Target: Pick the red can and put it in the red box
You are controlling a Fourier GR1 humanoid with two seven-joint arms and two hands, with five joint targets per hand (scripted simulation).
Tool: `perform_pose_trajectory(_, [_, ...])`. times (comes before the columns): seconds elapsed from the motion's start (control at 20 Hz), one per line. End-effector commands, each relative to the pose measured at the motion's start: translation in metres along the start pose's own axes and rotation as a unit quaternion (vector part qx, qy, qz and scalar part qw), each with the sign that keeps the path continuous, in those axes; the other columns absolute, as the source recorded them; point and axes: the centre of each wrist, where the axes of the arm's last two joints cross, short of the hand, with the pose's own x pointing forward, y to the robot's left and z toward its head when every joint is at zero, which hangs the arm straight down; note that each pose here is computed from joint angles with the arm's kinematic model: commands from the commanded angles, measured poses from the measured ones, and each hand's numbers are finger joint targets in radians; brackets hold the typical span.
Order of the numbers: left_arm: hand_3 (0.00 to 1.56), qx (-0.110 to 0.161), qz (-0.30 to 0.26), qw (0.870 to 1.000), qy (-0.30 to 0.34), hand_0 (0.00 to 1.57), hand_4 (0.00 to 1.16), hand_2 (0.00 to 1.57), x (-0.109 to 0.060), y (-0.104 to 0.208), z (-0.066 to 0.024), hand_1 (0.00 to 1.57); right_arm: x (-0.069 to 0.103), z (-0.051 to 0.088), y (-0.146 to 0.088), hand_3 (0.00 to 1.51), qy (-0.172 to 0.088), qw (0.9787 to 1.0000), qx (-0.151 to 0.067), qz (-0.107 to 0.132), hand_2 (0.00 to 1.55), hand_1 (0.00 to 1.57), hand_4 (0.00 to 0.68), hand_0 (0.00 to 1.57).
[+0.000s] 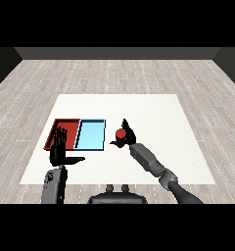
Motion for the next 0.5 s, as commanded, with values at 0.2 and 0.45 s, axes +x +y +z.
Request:
perform_pose_trajectory(0.2, [0.00,0.000,-0.001,1.000,-0.008,0.00,0.00,0.00,0.018,0.006,-0.0154,0.00,0.017,-0.014,0.027,0.00,0.030,0.9986,-0.039,0.018,0.00,0.00,0.000,0.00])
perform_pose_trajectory(0.45, [0.00,0.003,0.004,1.000,0.009,0.00,0.00,0.00,0.001,-0.013,0.0035,0.00,0.002,-0.008,0.010,1.41,0.078,0.9825,-0.110,0.129,1.46,1.50,0.534,1.50])
